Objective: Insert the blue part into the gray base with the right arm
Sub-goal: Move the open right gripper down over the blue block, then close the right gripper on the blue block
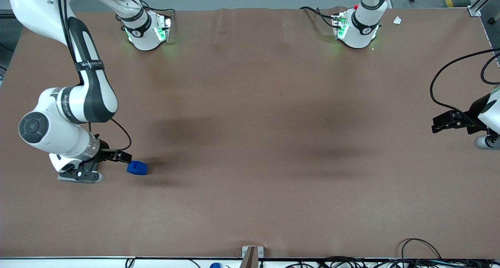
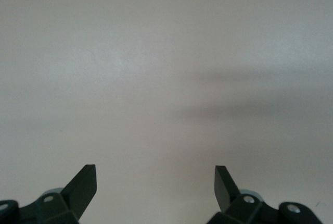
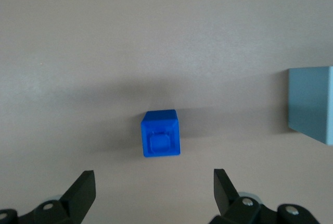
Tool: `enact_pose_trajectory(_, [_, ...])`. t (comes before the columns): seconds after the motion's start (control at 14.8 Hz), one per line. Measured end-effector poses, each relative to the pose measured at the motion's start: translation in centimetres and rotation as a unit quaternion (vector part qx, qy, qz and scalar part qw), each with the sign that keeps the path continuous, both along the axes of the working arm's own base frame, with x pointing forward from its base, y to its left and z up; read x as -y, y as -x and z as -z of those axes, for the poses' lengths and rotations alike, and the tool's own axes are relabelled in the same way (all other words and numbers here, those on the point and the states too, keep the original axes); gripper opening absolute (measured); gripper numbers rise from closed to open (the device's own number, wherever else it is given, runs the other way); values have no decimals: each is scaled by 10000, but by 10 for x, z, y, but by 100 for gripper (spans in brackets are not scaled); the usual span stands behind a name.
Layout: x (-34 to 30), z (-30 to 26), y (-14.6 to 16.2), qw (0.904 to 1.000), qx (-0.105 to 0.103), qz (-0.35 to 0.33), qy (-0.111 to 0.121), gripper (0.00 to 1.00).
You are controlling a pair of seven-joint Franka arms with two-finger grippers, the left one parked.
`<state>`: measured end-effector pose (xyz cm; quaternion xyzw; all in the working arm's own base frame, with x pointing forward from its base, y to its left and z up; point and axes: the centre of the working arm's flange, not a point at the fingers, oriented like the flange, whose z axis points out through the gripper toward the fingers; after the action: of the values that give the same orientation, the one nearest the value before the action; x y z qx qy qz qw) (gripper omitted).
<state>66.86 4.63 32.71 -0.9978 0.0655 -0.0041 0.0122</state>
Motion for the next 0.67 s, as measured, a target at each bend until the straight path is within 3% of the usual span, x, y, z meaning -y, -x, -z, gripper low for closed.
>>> enact_pose_trajectory(0.34, [3, 48, -2, 10000, -3, 43, 41, 100])
enact_pose_trajectory(0.67, [3, 65, 1, 9997, 250, 49, 39, 100])
